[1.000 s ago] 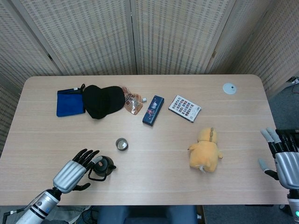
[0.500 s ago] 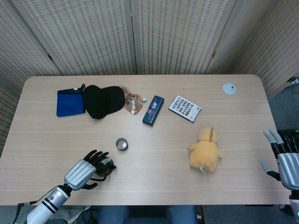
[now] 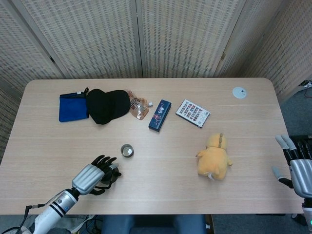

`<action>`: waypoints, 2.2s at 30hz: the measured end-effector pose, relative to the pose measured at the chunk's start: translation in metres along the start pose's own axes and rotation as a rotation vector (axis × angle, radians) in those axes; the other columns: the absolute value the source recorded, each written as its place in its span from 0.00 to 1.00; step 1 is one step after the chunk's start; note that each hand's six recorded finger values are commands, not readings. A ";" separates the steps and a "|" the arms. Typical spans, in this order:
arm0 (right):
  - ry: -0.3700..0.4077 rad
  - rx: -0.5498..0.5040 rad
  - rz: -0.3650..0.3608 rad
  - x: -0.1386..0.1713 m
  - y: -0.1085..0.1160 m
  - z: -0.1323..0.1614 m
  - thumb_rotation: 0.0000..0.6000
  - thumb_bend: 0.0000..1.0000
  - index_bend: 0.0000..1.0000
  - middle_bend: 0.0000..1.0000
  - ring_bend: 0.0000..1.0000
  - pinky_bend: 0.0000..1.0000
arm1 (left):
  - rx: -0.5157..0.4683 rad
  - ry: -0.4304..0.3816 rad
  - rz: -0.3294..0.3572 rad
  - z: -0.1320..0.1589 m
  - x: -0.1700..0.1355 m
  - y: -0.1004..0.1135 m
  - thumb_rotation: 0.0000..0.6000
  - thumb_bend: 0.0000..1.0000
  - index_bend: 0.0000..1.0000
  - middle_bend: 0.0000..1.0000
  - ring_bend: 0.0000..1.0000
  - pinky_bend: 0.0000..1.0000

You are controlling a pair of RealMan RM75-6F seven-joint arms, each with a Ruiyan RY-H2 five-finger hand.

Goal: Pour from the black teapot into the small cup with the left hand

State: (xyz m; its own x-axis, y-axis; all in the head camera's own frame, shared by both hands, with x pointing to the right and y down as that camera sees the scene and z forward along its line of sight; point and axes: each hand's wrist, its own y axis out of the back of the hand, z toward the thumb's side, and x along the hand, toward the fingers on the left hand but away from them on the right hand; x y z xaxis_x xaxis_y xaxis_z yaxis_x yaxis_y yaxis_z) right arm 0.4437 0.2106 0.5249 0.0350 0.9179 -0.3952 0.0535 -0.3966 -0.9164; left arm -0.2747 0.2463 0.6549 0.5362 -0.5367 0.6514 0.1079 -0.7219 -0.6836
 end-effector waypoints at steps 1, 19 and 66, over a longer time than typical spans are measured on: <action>0.000 0.000 0.000 0.000 0.000 0.000 1.00 0.29 0.00 0.04 0.00 0.01 | -0.003 0.001 -0.003 0.000 0.001 0.000 1.00 0.21 0.00 0.00 0.01 0.00; 0.001 -0.002 0.006 -0.006 -0.001 -0.002 1.00 0.29 0.00 0.04 0.00 0.01 | -0.034 0.074 0.010 -0.021 0.033 0.014 1.00 0.21 0.00 0.00 0.01 0.00; -0.004 0.004 0.015 -0.004 -0.004 0.000 1.00 0.29 0.00 0.04 0.00 0.01 | 0.098 0.093 0.134 -0.059 0.023 0.027 1.00 0.21 0.41 0.36 0.35 0.00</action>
State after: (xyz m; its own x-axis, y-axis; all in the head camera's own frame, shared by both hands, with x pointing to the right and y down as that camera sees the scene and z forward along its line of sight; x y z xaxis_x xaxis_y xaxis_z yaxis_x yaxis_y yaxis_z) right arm 0.4429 0.2085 0.5305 0.0315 0.9120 -0.4089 0.0488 -0.4100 -0.9108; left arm -0.3092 0.1885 0.6712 0.4722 -0.6665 0.5769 0.1245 -0.5975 -0.7922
